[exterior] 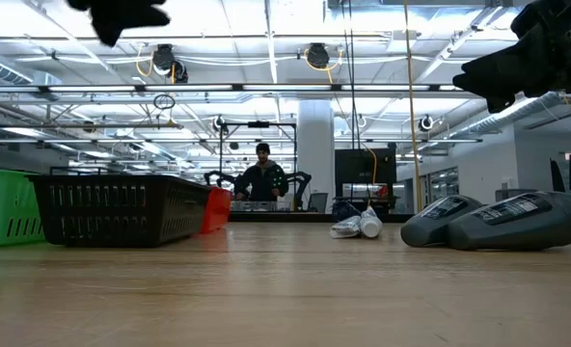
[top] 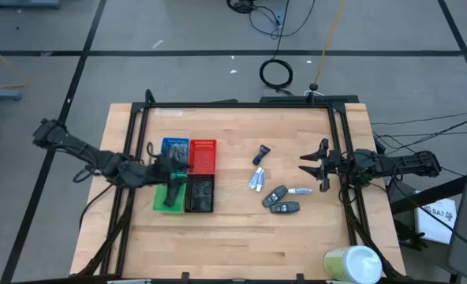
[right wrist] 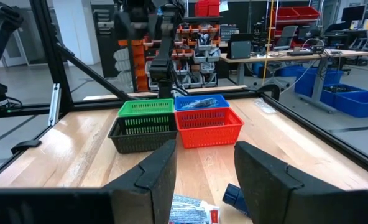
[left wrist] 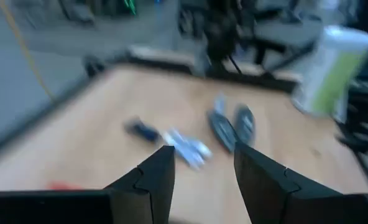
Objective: Pick & Place Travel size toiletries
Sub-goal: Put the blue shave cream into the green bin
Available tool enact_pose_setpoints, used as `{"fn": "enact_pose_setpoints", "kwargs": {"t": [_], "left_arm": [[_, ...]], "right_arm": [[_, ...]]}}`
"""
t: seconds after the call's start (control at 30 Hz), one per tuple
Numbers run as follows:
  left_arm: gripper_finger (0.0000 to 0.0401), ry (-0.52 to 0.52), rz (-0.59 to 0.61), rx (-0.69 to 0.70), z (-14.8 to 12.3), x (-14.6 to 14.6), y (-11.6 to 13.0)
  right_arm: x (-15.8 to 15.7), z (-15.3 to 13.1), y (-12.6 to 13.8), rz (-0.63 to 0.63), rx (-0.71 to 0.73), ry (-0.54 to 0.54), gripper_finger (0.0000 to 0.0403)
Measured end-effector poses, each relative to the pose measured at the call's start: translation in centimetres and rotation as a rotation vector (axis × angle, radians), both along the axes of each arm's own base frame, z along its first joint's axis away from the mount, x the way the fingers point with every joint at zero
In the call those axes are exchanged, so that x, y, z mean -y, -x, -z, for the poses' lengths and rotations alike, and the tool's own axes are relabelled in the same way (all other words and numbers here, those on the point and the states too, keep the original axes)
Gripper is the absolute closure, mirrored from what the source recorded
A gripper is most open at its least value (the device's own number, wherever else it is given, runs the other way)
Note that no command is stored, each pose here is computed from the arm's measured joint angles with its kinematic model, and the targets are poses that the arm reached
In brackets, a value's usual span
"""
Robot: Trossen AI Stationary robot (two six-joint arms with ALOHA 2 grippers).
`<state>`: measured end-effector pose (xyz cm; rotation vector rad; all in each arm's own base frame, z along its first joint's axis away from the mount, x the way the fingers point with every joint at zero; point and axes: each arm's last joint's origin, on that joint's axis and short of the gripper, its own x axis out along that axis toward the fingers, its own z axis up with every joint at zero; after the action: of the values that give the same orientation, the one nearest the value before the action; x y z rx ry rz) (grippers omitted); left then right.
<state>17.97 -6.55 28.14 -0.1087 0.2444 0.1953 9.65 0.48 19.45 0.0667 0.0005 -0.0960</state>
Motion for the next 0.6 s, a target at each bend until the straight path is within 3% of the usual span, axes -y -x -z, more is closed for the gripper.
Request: {"fn": "enact_pose_setpoints", "kwargs": {"t": [0.27,0.37,0.47,0.6], "left_arm": [[0.0240,-0.171,-0.067,0.131,-1.8,-1.4,-0.8],[0.0240,-0.192,-0.084,0.130,-1.9,-1.8,-0.9],[0.0240,-0.199,-0.096,0.124,-1.8,-2.0,-1.0],[0.0240,-0.201,-0.108,0.120,-1.8,-2.3,-1.0]], "right_arm": [[0.0,0.0,0.0,0.000,0.000,0.000,0.0252],[0.0,0.3,-0.1,0.020,0.004,-0.007,0.0252],[0.3,1.1,-0.6,0.125,0.048,-0.030,0.0252],[0.4,0.9,-1.2,0.167,0.035,0.035,0.0251]]}}
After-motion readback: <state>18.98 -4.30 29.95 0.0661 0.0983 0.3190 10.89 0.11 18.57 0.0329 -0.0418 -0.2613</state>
